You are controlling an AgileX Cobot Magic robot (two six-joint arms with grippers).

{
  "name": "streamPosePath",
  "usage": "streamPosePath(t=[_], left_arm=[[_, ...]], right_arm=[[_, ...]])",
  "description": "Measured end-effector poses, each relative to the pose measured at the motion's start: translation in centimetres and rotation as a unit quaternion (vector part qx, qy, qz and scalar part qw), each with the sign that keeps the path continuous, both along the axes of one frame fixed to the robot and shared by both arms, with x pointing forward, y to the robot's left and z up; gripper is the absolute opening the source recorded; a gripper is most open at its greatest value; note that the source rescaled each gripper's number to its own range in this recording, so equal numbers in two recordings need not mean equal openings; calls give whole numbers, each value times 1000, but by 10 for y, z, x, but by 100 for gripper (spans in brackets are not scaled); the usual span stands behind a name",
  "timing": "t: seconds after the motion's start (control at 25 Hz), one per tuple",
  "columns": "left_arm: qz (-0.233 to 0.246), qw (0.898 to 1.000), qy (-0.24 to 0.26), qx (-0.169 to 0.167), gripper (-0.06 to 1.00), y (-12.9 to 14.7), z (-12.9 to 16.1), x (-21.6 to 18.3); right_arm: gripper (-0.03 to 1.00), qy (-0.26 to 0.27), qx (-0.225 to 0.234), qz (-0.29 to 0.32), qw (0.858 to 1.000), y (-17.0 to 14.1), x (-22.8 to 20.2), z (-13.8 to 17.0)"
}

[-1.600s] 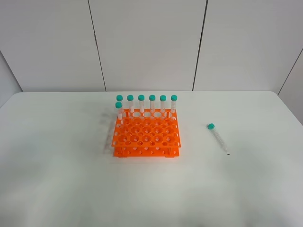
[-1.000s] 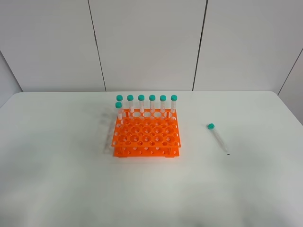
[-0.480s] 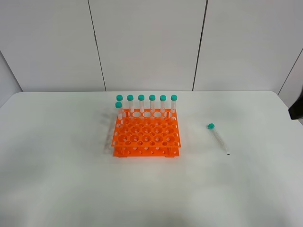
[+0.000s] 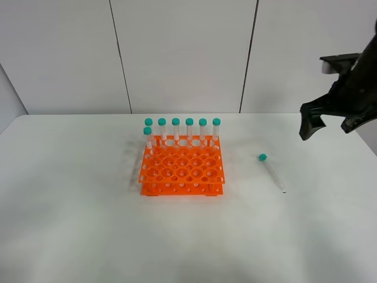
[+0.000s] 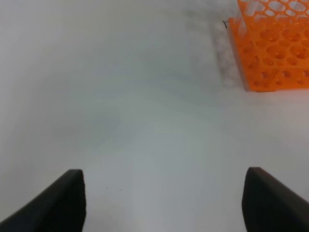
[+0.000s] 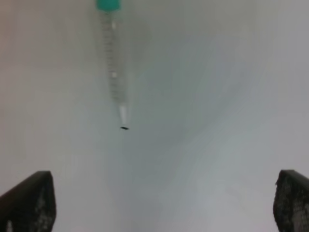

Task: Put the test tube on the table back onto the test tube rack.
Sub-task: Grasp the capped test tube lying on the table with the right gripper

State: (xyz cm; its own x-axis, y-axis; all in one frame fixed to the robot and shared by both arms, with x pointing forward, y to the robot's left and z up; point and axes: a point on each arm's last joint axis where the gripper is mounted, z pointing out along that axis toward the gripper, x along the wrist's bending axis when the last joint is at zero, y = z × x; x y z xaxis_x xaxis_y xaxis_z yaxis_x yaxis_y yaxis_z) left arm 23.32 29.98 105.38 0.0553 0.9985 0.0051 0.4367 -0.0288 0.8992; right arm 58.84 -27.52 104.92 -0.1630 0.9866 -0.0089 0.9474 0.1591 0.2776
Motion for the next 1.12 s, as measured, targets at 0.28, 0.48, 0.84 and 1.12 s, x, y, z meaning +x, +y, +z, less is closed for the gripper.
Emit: streamPosePath(t=[0.28,0.48,0.84,1.12], left_arm=[[0,1000,0,0,95,0,0,0],[0,1000,0,0,95,0,0,0],[0,1000,0,0,95,0,0,0],[0,1000,0,0,95,0,0,0]], right_arm=[[100,5,8,12,1000,25,14,-24],[100,11,1,-2,1000,11,18,-31],[100,-9,1,4,1000,10,12,-65],[100,-4,19,-6,1000,13,14,-71]])
